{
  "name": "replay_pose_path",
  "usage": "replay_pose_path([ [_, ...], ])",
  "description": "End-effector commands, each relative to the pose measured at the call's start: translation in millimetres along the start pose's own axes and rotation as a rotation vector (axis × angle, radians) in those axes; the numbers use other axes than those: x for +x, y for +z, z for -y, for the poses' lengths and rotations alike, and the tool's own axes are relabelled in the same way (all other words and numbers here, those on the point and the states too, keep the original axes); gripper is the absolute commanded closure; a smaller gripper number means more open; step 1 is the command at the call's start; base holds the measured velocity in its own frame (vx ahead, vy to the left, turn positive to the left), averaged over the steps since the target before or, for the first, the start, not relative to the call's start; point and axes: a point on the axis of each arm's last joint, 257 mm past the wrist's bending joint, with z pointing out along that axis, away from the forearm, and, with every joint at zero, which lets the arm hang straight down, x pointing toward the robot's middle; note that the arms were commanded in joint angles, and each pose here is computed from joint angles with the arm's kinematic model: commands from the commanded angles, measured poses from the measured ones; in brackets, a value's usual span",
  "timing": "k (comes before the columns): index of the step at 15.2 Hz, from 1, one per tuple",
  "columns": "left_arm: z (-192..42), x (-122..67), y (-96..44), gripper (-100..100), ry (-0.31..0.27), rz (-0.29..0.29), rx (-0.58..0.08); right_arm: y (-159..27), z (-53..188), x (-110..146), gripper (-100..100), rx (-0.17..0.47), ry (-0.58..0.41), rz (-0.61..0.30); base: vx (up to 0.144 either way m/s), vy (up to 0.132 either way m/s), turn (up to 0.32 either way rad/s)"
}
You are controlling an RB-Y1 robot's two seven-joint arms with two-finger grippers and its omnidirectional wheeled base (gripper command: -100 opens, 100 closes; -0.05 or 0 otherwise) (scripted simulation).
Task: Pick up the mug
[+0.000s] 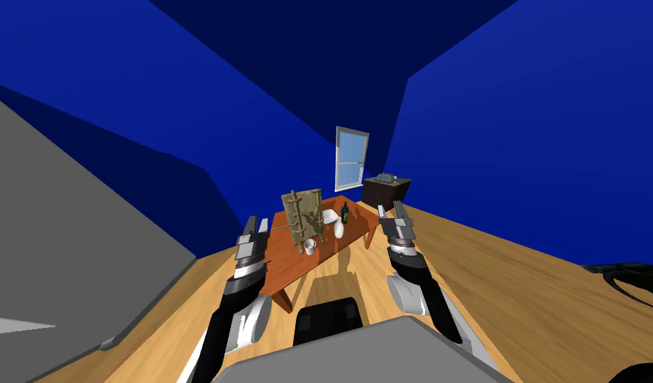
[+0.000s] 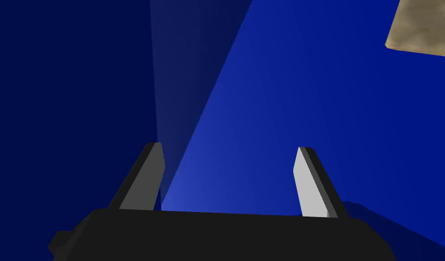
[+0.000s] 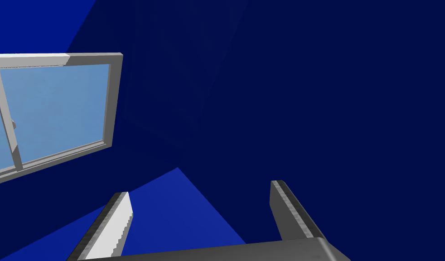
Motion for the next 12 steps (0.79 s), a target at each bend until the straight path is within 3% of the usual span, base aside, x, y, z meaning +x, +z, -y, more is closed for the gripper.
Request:
replay_pose_path([
  [1,-6,3.3,-0.6,-100,0.01,-0.027,-0.015,0.0,0,0,0,0.0,0.0,0.0,0.0,-0.001,-0.021],
  [5,-38,14.0,-4.6,-100,0.042,-0.115,-0.106,0.0,0,0,0,0.0,0.0,0.0,-0.002,-0.002,-0.096],
  [6,-39,14.1,-4.6,-100,0.042,-0.115,-0.108,0.0,0,0,0,0.0,0.0,0.0,-0.003,0.001,-0.08],
  [12,-93,23.0,-15.4,-100,0.086,-0.206,-0.262,0.0,0,0,0,0.0,0.0,0.0,-0.003,-0.002,-0.102],
])
